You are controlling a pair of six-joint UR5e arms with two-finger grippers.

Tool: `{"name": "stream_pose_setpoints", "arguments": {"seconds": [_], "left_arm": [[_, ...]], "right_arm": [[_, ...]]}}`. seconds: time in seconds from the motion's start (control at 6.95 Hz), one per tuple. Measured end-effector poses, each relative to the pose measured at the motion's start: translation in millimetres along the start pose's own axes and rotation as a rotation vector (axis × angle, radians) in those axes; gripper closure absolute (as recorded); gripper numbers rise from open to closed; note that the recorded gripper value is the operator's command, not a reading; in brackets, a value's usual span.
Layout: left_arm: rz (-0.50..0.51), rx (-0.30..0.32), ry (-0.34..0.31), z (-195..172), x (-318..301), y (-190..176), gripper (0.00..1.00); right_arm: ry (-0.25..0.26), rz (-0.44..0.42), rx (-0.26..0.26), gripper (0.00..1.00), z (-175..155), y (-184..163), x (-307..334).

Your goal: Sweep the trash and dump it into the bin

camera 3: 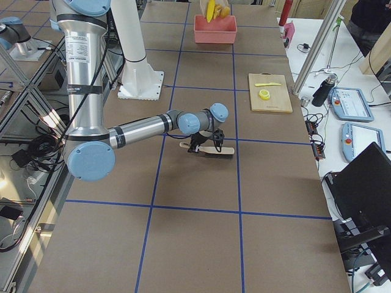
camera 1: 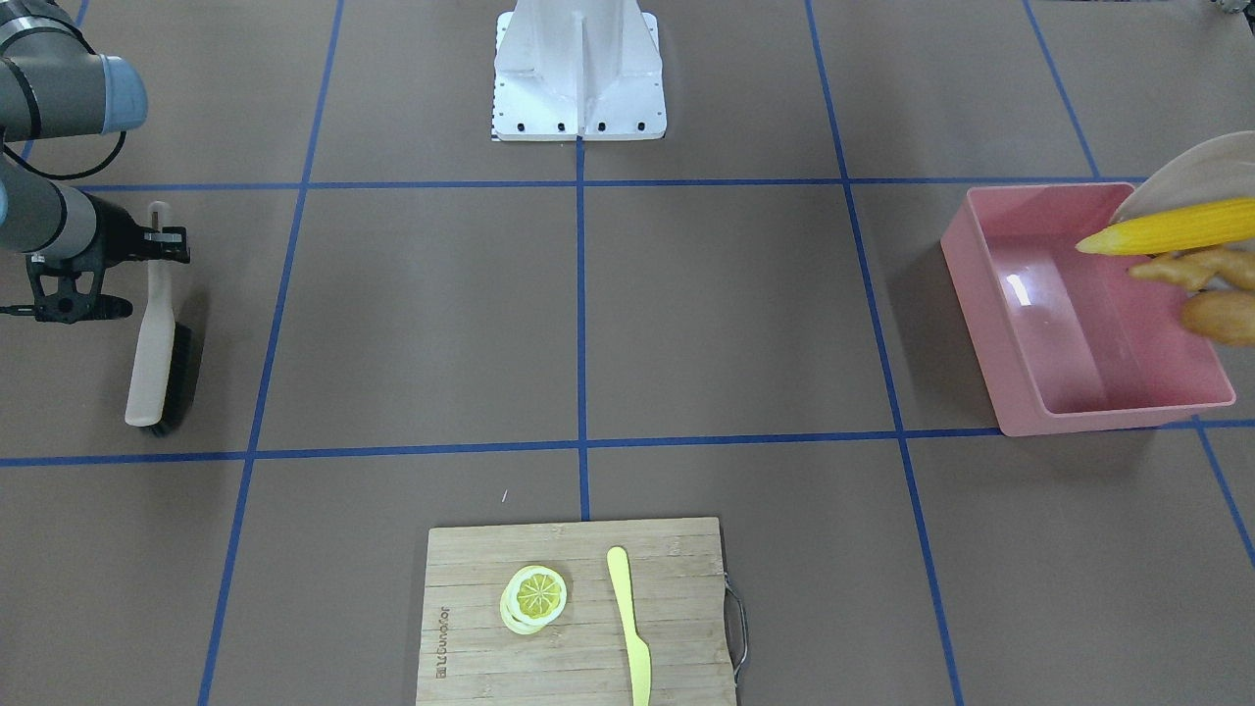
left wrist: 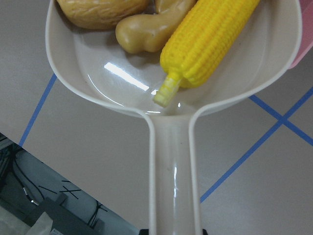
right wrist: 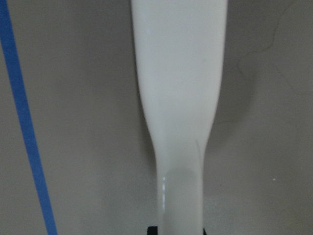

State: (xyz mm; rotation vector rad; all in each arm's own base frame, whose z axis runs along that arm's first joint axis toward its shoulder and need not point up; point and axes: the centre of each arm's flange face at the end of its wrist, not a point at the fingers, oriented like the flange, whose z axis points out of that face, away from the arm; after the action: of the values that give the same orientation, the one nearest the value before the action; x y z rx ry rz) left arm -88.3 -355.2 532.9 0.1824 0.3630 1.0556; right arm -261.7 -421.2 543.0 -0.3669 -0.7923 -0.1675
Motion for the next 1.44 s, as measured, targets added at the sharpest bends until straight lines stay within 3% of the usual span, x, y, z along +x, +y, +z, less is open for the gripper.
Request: {"name": "stream_pose_setpoints", "arguments": {"seconds": [0.14, 0.43, 0.72, 0.86, 1.15, 1.44], "left_arm": [[0.097, -0.002, -0.018, -13, 13, -24, 1.00], [0.273, -0.012, -0.050, -30, 28, -42, 1.00], [0.344, 0.020, -0.083, -46, 36, -41, 1.00], [0.372, 0.081, -0.114, -54, 36, -48, 1.00], [0.481, 0.278, -0.187, -72, 40, -81, 1.00], [0.619, 0.450, -0.173, -64, 54, -145, 1.00]], "right_arm": [[0.000, 0.000, -0.002, 0.05, 1, 0, -1], [-0.005, -0.011, 0.004, 0.00, -3, 1, -5], [-0.026, -0.024, 0.035, 0.00, -21, 5, -11], [-0.046, -0.028, 0.068, 0.00, -40, 7, -12], [-0.084, -0.006, 0.190, 0.00, -102, 12, 1], [-0.105, 0.049, 0.334, 0.00, -170, 14, 55]]}}
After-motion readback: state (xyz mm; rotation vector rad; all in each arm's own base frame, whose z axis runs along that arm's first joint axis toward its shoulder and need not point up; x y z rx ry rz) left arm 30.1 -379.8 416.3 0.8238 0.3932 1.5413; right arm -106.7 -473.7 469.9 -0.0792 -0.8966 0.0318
